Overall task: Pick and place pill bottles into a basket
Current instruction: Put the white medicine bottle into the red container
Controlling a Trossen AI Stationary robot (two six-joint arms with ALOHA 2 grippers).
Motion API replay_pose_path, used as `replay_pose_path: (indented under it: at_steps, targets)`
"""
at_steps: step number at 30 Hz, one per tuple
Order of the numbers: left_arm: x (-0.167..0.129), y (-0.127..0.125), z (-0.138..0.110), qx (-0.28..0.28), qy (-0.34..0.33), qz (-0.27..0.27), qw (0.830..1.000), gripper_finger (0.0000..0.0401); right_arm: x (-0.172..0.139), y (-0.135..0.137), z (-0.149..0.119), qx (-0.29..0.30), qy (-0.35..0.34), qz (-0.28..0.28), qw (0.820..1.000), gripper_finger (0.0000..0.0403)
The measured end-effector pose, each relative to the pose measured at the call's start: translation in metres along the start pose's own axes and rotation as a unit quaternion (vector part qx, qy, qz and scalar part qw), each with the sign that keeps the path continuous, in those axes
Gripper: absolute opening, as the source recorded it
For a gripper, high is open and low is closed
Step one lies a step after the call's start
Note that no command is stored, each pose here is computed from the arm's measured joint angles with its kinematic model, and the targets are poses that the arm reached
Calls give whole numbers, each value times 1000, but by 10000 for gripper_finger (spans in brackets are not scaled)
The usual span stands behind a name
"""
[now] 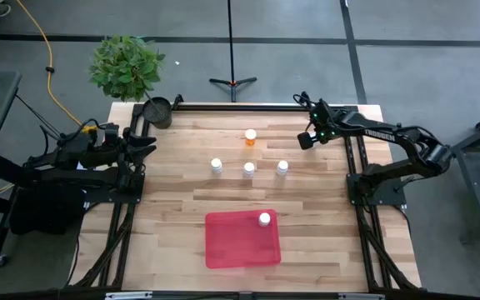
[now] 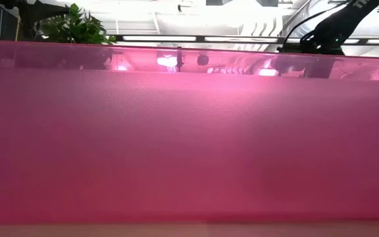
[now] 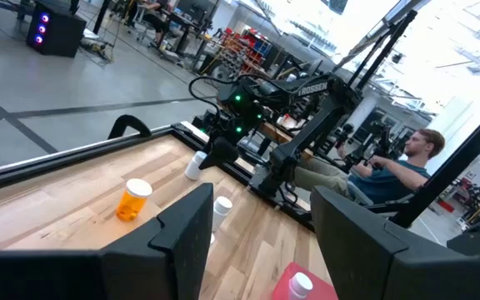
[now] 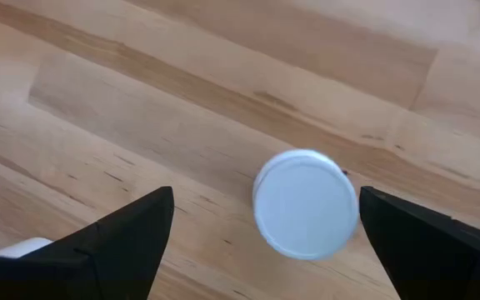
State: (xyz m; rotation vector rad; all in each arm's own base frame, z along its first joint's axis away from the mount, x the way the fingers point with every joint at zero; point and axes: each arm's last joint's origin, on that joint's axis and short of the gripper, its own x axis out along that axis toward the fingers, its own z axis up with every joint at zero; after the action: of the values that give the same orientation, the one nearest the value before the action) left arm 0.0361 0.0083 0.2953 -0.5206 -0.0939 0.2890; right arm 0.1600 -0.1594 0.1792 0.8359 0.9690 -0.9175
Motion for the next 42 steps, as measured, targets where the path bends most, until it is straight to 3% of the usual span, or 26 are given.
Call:
replay_pose_path:
  at_steps: [28, 42]
  targets:
    - [0, 0, 0, -1, 0, 0, 1000, 237, 6, 1, 1, 34, 10, 4, 999, 280]
    - [0, 0, 0, -3, 1, -1, 1000, 237, 6, 2, 1, 49, 15, 16, 999, 177]
